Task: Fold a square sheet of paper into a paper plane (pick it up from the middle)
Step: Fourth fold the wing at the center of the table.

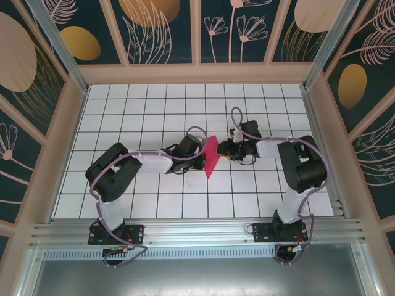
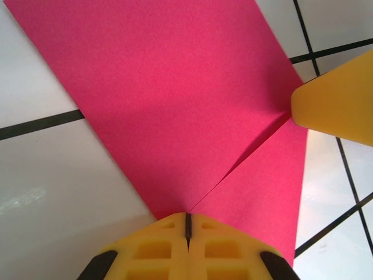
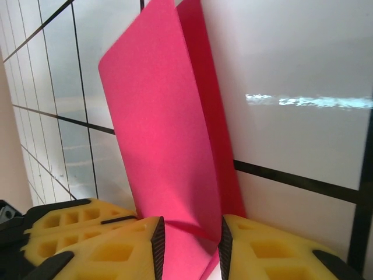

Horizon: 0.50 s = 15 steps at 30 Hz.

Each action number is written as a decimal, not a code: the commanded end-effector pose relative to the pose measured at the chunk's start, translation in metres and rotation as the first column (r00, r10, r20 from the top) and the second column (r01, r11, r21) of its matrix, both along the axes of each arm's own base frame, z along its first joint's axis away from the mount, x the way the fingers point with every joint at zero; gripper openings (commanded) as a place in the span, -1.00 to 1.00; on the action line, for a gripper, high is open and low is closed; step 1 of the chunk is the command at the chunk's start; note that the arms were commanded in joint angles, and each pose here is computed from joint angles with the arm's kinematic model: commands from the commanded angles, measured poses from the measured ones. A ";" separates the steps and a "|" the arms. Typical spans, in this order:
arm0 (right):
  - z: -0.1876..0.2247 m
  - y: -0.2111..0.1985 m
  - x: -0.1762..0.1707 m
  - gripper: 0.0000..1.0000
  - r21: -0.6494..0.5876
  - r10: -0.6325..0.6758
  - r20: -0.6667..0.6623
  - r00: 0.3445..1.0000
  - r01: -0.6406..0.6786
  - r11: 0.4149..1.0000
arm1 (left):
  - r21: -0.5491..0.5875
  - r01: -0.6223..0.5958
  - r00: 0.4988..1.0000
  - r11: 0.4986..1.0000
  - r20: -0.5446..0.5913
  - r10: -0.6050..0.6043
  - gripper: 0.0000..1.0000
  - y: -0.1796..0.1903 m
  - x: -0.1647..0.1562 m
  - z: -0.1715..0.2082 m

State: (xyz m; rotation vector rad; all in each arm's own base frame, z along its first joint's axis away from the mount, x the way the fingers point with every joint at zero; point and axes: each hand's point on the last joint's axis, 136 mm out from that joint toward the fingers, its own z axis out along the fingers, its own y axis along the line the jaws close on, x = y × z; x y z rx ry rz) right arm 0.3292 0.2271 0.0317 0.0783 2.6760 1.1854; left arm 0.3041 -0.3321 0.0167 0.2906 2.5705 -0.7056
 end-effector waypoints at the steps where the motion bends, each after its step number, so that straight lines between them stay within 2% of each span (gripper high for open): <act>1: 0.009 0.012 0.008 -0.42 0.043 0.034 0.026 0.999 -0.035 0.998 | 0.001 0.029 1.000 1.000 -0.010 -0.029 -1.00 -0.003 -0.003 -0.008; 2: 0.007 0.012 0.008 -0.45 0.039 0.034 0.022 0.999 -0.035 0.999 | -0.001 0.031 0.999 1.000 -0.010 -0.031 -1.00 -0.003 -0.004 -0.008; 5: 0.007 0.012 0.007 -0.70 0.020 0.036 0.020 0.999 -0.036 0.999 | -0.005 0.016 1.000 1.000 0.009 -0.015 -0.98 -0.001 -0.001 -0.002; 7: 0.008 0.012 0.004 -0.90 0.009 0.032 0.019 0.999 -0.032 0.999 | -0.010 0.016 0.999 1.000 0.035 -0.015 -0.86 -0.001 0.001 0.010; 9: 0.011 0.013 0.000 -0.98 0.004 0.029 0.017 0.999 -0.029 1.000 | -0.019 0.007 0.998 1.000 0.059 -0.006 -0.73 0.002 0.001 0.023; 11: 0.014 0.015 -0.004 -1.00 -0.008 0.014 0.016 1.000 -0.013 1.000 | -0.038 -0.005 0.997 0.999 0.080 0.008 -0.49 0.006 0.000 0.036; 15: 0.022 0.015 -0.007 -1.00 -0.013 -0.090 0.006 0.996 0.090 0.996 | -0.061 0.009 0.992 0.998 0.124 -0.001 -0.41 0.010 -0.010 0.057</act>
